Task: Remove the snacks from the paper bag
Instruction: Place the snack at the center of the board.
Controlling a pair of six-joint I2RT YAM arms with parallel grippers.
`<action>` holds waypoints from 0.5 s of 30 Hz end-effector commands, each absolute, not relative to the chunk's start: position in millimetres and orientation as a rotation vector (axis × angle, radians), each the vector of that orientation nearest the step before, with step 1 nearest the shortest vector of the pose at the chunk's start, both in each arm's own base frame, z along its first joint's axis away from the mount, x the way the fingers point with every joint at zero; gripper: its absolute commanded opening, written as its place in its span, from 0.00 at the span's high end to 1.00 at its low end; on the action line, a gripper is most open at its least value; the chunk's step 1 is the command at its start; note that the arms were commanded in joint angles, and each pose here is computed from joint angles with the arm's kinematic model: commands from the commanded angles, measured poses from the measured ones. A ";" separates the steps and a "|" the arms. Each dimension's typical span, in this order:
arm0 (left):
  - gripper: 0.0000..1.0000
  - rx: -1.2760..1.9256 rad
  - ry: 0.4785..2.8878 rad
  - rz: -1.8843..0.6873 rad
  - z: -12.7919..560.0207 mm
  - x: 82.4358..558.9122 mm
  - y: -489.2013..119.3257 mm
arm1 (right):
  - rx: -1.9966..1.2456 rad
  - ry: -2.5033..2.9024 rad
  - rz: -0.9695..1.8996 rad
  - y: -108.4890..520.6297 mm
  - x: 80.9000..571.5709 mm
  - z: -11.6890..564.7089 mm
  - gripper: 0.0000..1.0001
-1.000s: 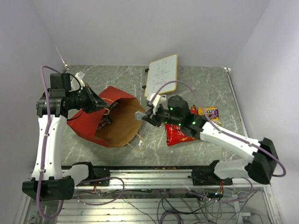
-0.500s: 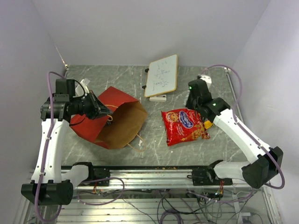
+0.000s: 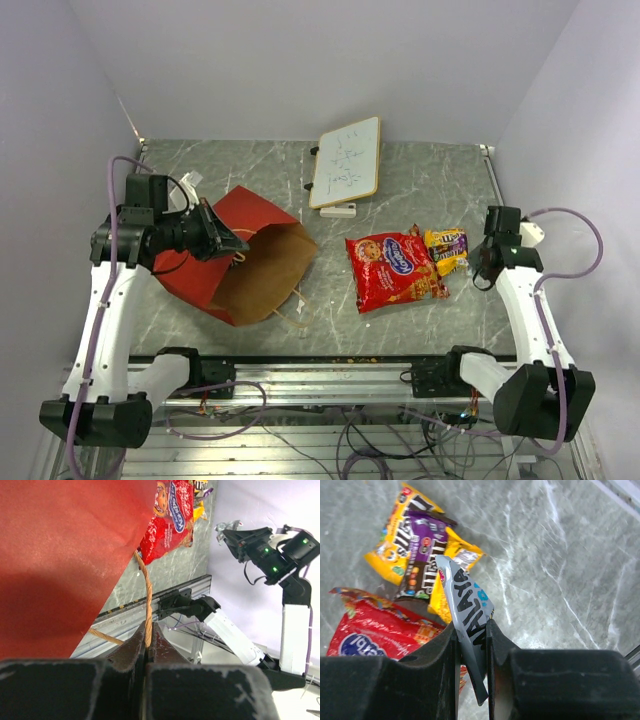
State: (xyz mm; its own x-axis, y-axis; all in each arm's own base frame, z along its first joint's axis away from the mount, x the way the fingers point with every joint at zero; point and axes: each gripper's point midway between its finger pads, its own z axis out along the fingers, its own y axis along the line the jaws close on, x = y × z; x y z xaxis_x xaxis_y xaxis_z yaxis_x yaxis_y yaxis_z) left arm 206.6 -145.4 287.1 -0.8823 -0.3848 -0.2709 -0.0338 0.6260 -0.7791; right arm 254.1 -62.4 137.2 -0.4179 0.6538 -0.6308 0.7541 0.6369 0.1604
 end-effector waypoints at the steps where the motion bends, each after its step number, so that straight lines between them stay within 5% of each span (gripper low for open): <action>1: 0.93 -0.283 2.402 -1.233 292.7 196.2 -154.5 | 1.173 2.151 -0.084 -63.9 254.7 121.0 1.00; 15: 0.93 -0.254 2.367 -1.239 299.7 193.4 -155.1 | 1.355 2.008 0.060 -60.1 254.4 73.9 0.95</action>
State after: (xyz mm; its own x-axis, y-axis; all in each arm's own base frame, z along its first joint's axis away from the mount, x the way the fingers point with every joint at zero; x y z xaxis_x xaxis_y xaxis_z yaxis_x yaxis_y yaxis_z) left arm 195.5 -148.6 287.1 -0.8812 -0.3800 -0.2814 -0.0108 0.6112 -0.7914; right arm 242.1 -58.9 72.9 -0.2968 0.7928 -0.5324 0.7984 0.5119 0.3172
